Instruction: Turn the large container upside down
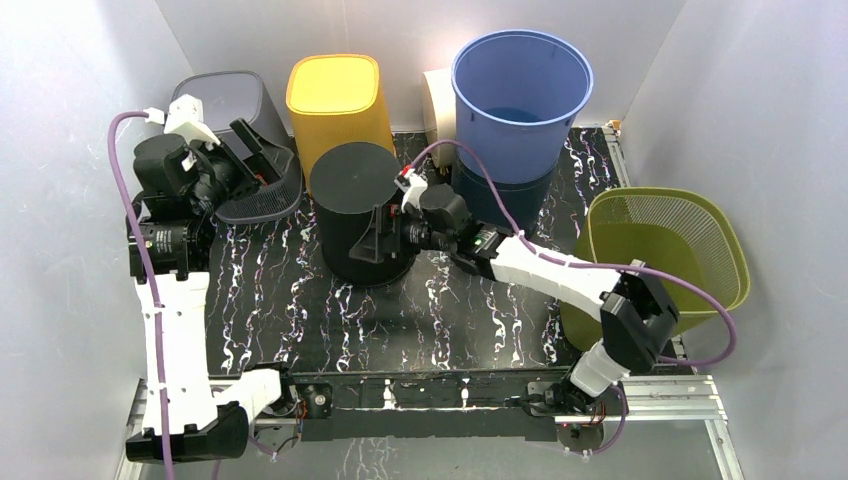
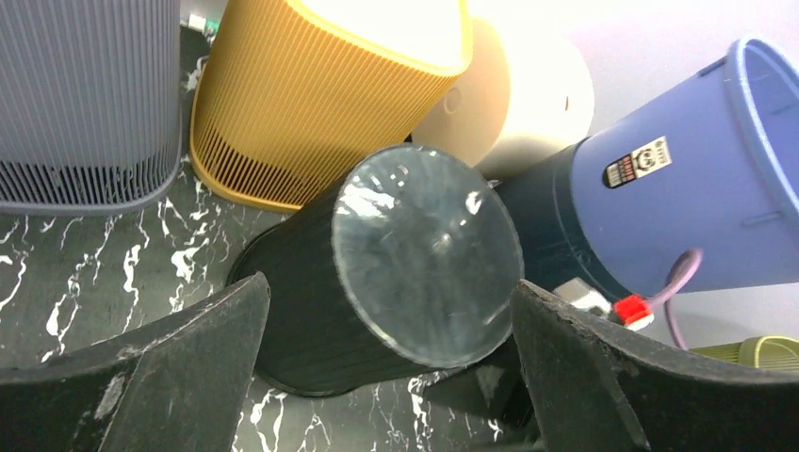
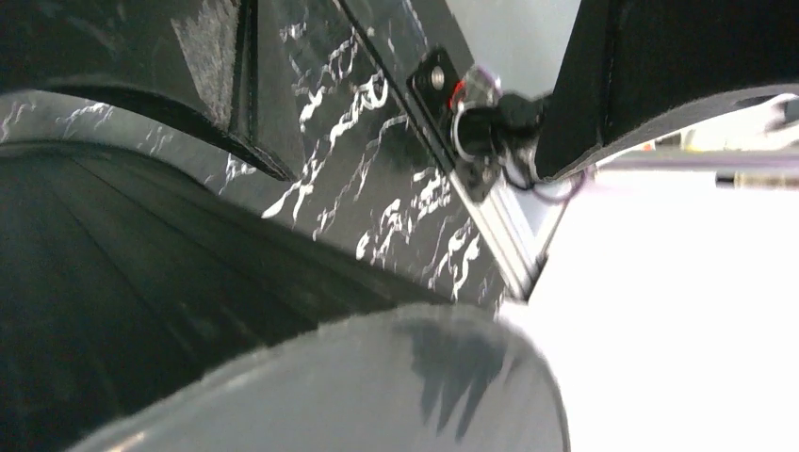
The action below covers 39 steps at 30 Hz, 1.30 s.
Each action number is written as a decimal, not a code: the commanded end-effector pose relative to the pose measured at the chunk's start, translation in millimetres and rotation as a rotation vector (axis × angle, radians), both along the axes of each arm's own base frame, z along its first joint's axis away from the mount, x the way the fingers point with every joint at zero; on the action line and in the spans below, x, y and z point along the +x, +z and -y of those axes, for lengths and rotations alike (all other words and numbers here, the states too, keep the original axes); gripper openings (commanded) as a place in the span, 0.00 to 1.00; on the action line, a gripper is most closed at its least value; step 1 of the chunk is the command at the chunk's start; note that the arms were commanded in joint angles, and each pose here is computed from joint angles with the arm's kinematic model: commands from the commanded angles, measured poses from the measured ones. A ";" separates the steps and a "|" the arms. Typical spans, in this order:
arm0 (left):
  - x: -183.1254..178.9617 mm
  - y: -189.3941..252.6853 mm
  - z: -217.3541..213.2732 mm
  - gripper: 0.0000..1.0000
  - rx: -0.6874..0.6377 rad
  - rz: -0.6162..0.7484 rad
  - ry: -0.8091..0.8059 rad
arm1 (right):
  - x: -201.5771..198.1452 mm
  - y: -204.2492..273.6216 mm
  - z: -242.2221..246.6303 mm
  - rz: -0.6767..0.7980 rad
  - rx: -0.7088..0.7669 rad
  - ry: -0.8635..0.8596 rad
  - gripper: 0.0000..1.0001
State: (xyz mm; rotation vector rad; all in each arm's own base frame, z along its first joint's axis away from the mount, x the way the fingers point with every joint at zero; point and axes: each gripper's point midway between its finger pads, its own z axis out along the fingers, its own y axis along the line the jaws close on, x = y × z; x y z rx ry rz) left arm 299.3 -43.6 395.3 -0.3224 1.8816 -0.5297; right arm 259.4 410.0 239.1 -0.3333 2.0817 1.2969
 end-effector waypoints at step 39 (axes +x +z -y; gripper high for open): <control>45.2 -99.6 251.1 0.99 0.381 -0.087 -0.423 | 43.8 320.6 290.7 0.569 -0.389 -1.177 0.98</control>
